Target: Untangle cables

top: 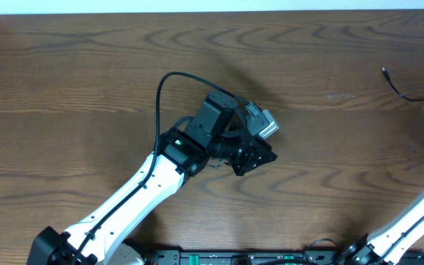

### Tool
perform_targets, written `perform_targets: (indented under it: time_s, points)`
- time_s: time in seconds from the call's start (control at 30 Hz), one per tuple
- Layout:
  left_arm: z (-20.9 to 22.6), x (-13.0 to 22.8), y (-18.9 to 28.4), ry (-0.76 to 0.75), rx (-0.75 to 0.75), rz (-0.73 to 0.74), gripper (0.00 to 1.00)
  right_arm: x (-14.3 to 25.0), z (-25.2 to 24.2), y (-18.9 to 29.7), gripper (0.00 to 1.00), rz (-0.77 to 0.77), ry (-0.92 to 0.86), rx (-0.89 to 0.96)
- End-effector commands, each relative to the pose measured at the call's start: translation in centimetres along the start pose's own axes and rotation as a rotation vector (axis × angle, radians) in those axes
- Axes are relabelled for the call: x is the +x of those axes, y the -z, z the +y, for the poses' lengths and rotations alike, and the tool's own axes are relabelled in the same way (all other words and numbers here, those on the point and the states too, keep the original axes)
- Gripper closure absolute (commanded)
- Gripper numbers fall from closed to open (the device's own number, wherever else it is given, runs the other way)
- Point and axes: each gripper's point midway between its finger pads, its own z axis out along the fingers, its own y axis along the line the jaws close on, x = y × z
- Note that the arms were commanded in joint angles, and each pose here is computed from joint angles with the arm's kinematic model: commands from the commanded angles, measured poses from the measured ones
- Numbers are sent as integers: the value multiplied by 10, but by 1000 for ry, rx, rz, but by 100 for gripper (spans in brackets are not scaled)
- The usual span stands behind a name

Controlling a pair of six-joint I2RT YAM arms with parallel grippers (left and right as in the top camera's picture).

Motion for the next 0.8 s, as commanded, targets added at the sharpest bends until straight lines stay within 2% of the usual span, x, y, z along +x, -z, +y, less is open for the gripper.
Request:
perform_targets:
  time_s: [0.0, 0.17, 0.37, 0.5, 0.63, 0.77]
  points:
    - [0, -1, 0, -5, 11, 0, 74, 26, 22, -33, 1, 79, 27, -63]
    - [0, -1, 0, -5, 11, -1, 74, 32, 105, -24, 1, 75, 81, -427]
    - [0, -1, 0, 39, 11, 0, 74, 26, 180, 14, 1, -49, 134, -627]
    - [0, -1, 0, 48, 11, -1, 74, 33, 192, 21, 1, -86, 163, -569]
    - [0, 0, -1, 69, 12, 3, 74, 38, 170, 11, 1, -107, 179, -378]
    - [0, 3, -1, 79, 11, 16, 74, 40, 147, 7, 1, -91, 163, -266]
